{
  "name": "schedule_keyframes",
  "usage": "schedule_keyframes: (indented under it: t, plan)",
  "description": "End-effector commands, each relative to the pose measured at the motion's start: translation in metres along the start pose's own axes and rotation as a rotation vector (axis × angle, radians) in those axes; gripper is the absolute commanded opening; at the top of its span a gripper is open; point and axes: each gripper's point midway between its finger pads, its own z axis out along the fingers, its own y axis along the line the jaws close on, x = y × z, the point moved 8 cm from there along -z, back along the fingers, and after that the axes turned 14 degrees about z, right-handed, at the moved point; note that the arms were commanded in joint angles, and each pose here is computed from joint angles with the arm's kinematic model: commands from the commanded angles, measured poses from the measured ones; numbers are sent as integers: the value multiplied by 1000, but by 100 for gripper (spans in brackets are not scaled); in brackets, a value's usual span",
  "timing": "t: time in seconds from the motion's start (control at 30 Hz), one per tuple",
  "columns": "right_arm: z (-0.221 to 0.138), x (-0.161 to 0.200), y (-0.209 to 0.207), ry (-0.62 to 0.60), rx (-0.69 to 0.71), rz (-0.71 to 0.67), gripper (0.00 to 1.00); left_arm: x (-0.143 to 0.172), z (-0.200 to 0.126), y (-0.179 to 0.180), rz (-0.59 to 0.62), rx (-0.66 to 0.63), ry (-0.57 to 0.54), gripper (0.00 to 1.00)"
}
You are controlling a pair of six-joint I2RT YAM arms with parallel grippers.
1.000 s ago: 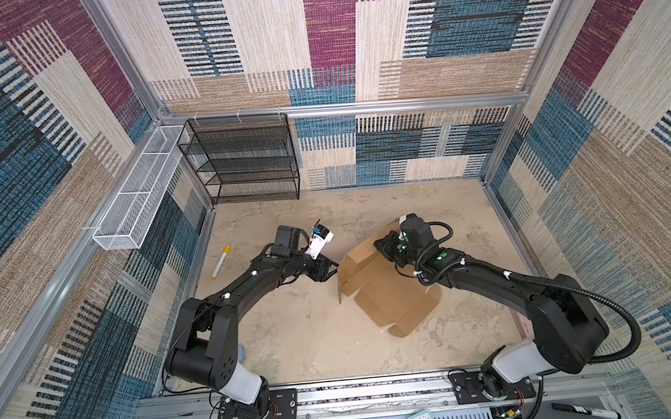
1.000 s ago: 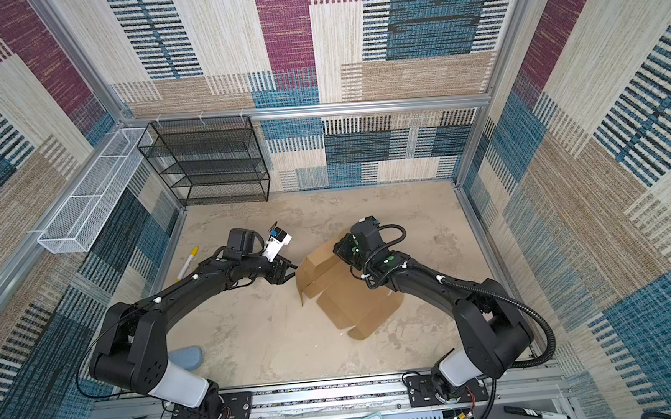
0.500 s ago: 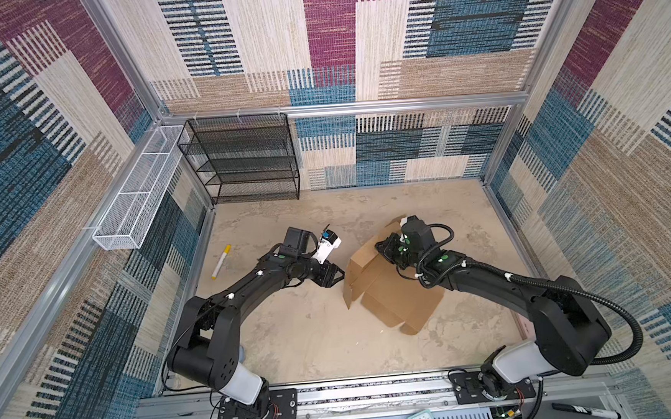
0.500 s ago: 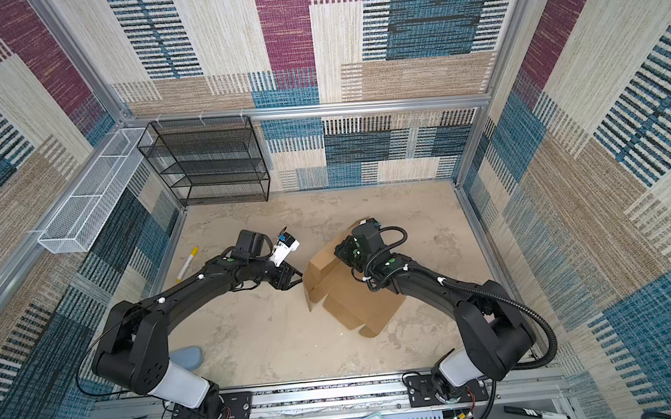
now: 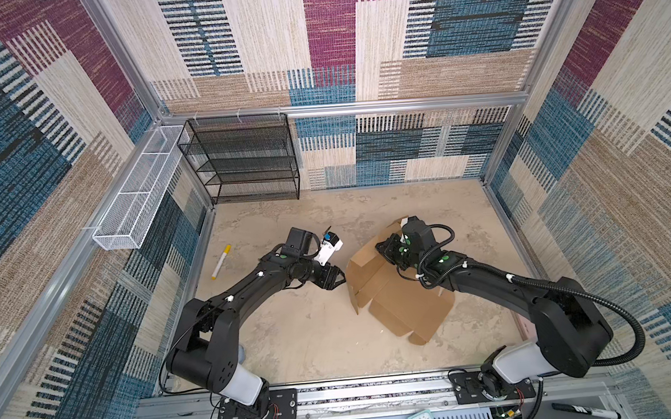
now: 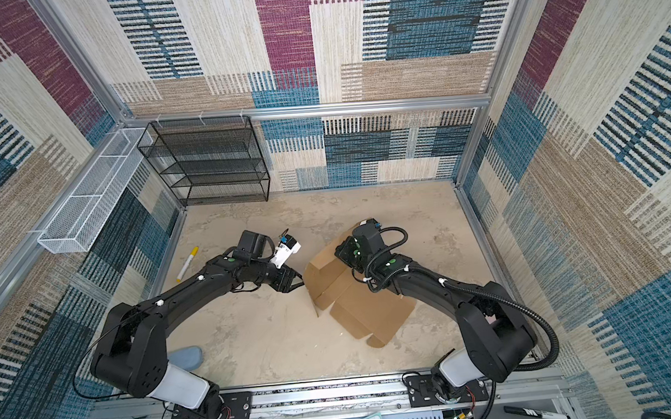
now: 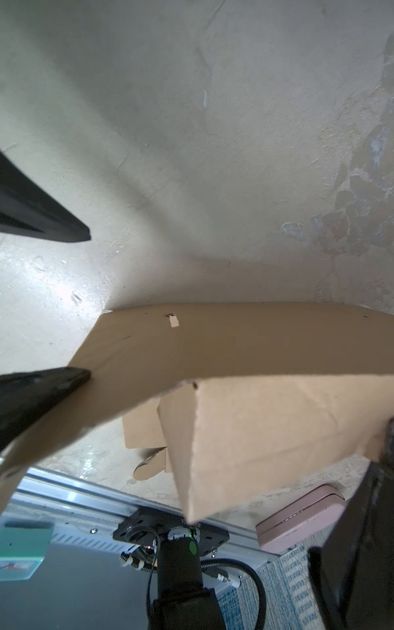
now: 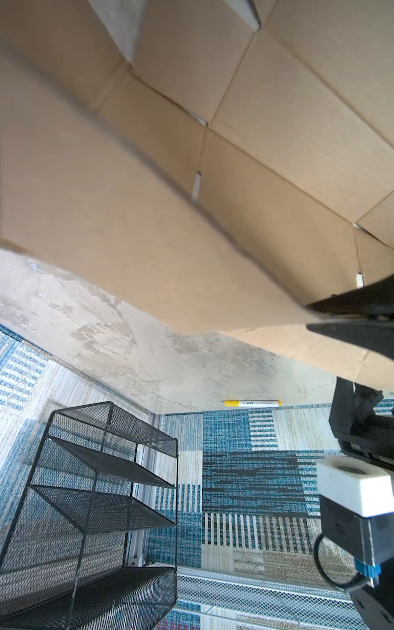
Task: Assemble paper box
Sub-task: First fold the bottom flaps of a flat cardboard box at the center of the table.
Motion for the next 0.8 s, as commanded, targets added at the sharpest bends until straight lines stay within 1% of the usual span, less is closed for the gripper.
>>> schedule_keyframes:
  t: [0.0,0.07,0.1,0.23,0.5,0.77]
  plan:
    - [-1,-2,3,-24,-40,10,0,-1,1,-13,-25,43,-9,62]
    - [-2,-1,3,-24,-48,14,0,0,3,-15,-28,51,0,62]
    - [-3,-1,2,-24,-55,15,0,1,6,-13,-35,23,16,62]
    - [-6,1,-3,-18,-76,24,0,1,14,-18,-32,20,49,62]
    - [-23,2,-12,-44,-130,33,0,-1,18,-27,-32,4,18,62]
    - [-40,5,-23,-68,-197,33,0,0,25,-36,5,-40,34,62]
